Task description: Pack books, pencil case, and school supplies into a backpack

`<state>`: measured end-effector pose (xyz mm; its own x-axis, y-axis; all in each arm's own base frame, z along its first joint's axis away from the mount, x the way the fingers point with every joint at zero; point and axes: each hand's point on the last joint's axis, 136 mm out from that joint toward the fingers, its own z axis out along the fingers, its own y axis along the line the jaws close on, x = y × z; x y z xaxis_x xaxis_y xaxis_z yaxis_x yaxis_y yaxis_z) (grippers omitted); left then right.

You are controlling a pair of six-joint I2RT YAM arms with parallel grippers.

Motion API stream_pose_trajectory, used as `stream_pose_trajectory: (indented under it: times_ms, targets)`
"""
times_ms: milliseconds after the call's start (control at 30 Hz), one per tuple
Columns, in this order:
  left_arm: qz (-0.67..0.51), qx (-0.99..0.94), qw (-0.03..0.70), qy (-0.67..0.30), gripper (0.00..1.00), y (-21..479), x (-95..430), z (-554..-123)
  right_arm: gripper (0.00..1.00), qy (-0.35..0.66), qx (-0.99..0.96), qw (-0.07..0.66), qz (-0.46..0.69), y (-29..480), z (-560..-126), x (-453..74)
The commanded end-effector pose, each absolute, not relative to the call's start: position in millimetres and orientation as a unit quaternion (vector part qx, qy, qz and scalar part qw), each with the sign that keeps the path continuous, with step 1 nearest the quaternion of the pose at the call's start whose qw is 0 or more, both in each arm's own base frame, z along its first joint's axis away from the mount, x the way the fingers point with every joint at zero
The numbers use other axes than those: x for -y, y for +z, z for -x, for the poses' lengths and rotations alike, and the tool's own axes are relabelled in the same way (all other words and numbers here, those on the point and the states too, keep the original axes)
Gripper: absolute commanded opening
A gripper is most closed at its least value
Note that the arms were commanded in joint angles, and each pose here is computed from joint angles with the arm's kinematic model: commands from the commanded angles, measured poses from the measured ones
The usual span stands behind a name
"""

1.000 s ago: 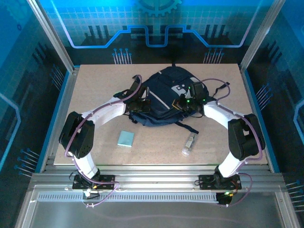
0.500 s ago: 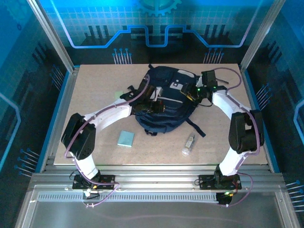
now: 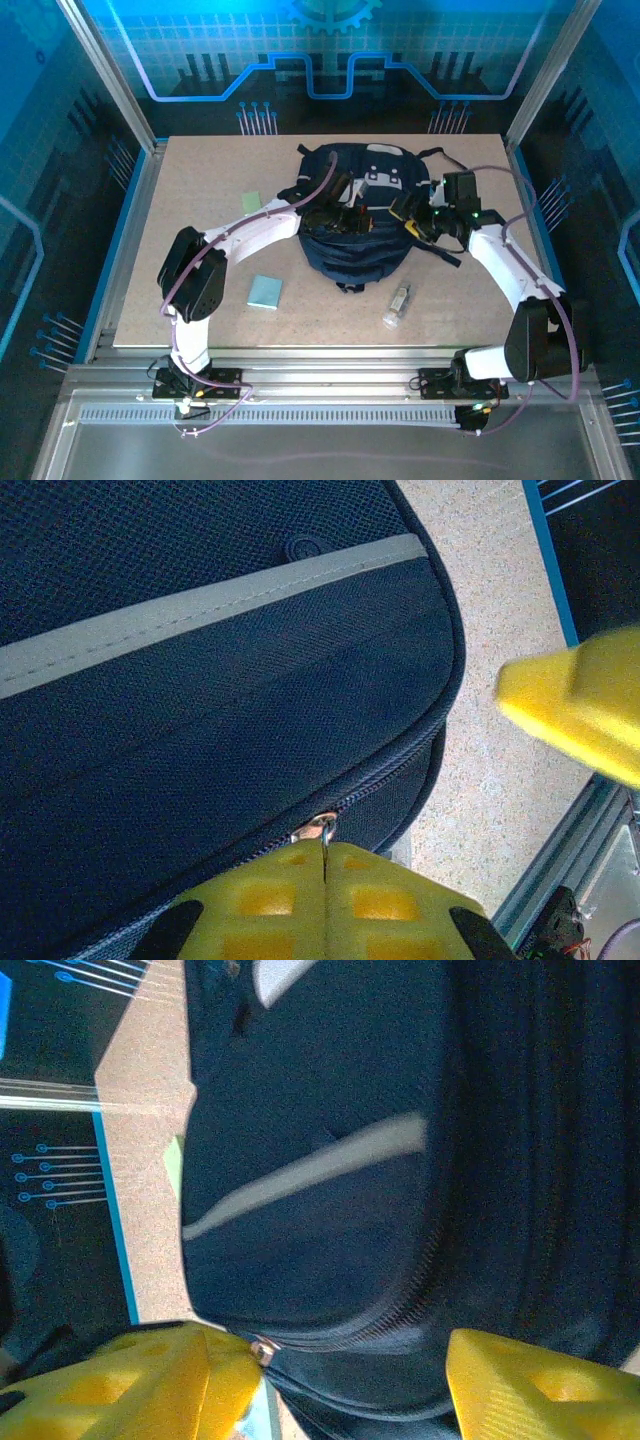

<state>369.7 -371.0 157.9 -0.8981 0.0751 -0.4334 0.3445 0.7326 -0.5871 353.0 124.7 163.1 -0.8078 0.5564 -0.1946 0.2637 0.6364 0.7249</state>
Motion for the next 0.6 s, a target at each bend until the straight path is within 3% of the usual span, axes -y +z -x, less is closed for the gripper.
stream_pose_trajectory:
  times_ms: [0,333,367,467,567]
  targets:
    - [-0.141,-0.889,0.202,-0.385,0.00,186,390,-365,0.65,0.393,-0.861,0.178,-0.270,153,-348,-139]
    - [-0.168,-0.890,0.186,-0.380,0.00,176,392,-336,0.59,0.380,-0.849,0.210,-0.302,132,-380,-156]
    - [-0.168,-0.890,0.185,-0.381,0.00,176,391,-334,0.53,0.373,-0.849,0.214,-0.306,130,-382,-154]
    - [-0.175,-0.889,0.182,-0.381,0.00,173,389,-330,0.21,0.356,-0.851,0.227,-0.312,121,-389,-150]
    - [-0.182,-0.894,0.179,-0.368,0.00,172,383,-328,0.00,0.347,-0.857,0.235,-0.301,117,-394,-146]
